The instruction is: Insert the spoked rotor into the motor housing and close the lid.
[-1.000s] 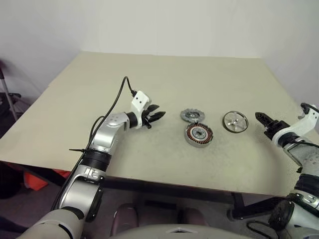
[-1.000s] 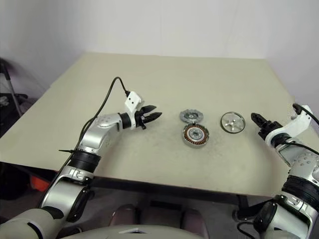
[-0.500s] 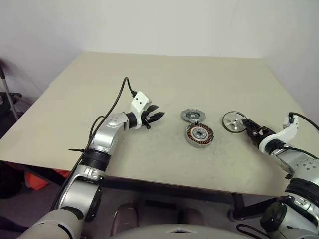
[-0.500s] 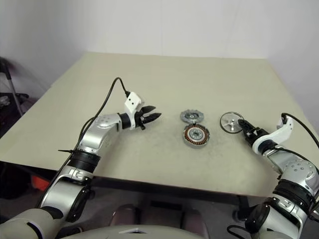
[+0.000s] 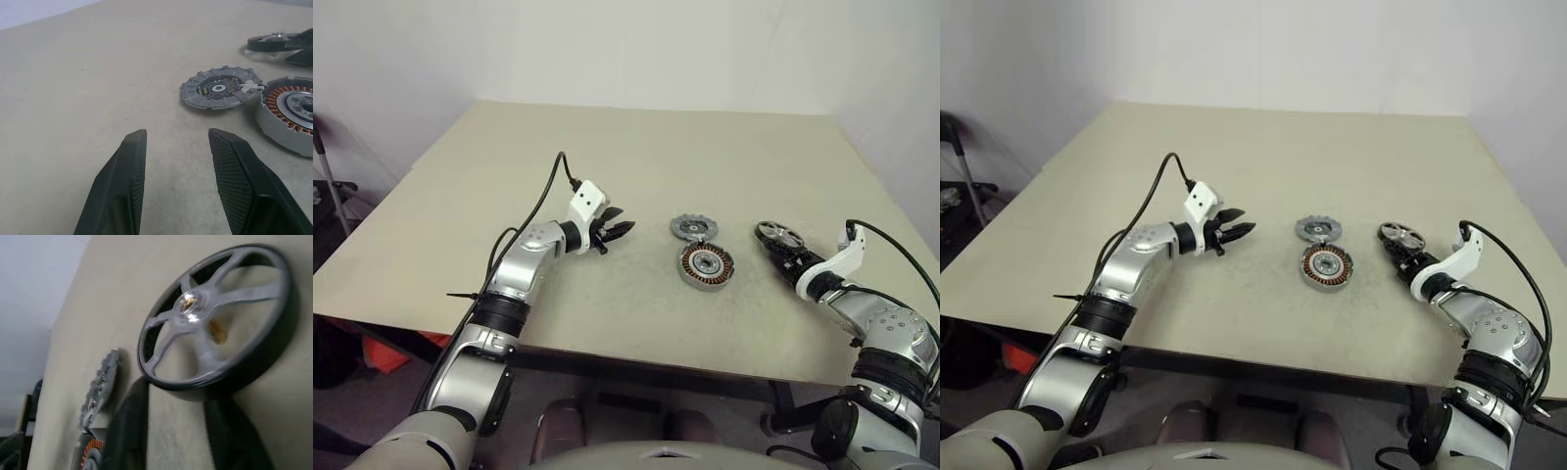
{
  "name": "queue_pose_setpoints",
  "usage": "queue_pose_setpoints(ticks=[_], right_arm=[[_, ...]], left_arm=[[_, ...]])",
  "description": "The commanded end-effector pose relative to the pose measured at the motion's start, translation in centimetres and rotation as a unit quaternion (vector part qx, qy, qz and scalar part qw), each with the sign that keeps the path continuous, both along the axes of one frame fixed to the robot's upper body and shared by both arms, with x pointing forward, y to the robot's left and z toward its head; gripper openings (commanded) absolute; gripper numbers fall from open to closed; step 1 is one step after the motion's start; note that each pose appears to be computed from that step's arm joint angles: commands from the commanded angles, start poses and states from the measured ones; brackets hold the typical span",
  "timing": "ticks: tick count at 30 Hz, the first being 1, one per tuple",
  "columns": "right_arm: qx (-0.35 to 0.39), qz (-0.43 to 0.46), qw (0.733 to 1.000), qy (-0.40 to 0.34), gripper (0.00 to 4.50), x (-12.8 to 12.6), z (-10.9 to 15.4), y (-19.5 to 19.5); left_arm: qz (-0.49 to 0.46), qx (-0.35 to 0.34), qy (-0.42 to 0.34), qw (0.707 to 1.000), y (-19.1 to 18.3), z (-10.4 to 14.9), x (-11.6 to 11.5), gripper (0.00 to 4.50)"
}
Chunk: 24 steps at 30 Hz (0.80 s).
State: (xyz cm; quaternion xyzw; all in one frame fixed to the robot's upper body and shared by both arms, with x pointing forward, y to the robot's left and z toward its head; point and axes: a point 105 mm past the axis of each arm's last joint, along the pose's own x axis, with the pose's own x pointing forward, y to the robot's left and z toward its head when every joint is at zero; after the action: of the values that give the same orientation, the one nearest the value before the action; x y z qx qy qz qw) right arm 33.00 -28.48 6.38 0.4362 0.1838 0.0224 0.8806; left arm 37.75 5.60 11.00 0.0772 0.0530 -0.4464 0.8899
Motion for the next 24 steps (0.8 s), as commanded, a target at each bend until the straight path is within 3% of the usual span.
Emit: queue_pose_setpoints(ticks=[1, 15, 20, 24], right_arm=[[-0.012, -0.014, 1.0, -0.014, 1.04, 0.24, 0.82, -0.68], [-0.029, -0.012, 0.999, -0.002, 1.04, -0.17, 0.27, -1.24], [-0.034, 0.002, 0.999, -0.015, 2.28, -0.24, 0.97, -0.72], [-0.029, -0.01, 0.999, -0.013, 2.28, -0.33, 0.92, -1.24]], left_arm=[[-0.002, -0.002, -0.029, 1.0, -0.09, 1.52, 0.27, 2.12], [-0.002, 0.003, -0.031, 1.0, -0.01, 1.48, 0.39, 2.12], [0.0, 0.004, -0.031, 1.0, 0.1, 1.46, 0.46, 2.12], [0.0, 0.005, -0.031, 1.0, 0.12, 1.43, 0.5, 2.12]])
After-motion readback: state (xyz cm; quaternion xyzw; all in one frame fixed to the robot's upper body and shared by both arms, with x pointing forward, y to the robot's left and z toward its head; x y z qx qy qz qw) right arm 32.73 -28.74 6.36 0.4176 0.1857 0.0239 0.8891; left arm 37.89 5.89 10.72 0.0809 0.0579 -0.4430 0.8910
